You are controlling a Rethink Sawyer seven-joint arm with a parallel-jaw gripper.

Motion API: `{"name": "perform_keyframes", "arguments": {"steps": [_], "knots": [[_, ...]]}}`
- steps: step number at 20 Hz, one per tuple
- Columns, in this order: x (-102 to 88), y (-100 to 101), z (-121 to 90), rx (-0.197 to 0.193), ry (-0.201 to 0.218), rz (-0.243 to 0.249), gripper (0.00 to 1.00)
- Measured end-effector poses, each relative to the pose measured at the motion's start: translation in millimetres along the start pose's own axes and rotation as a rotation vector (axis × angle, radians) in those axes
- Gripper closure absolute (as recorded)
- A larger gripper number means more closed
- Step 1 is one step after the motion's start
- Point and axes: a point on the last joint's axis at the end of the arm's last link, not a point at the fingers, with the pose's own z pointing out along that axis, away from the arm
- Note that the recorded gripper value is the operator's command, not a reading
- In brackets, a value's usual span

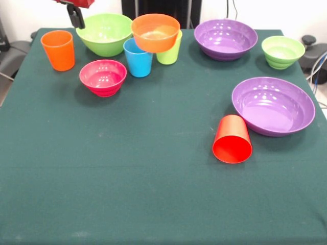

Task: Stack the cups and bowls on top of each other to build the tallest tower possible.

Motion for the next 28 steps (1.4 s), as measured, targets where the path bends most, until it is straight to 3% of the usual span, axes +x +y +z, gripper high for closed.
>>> {"name": "perform_keyframes", "arguments": {"steps": [6,7,28], "knots": [[-0.7,-4.5,0.3,-0.001,-0.004,-0.003,1.00],[-0.9,-7.5,0.8,0.000,-0.007,-0.006,0.00],[-2.1,-0.9,0.1,-0.007,-0.012,-0.025,0.00]]}}
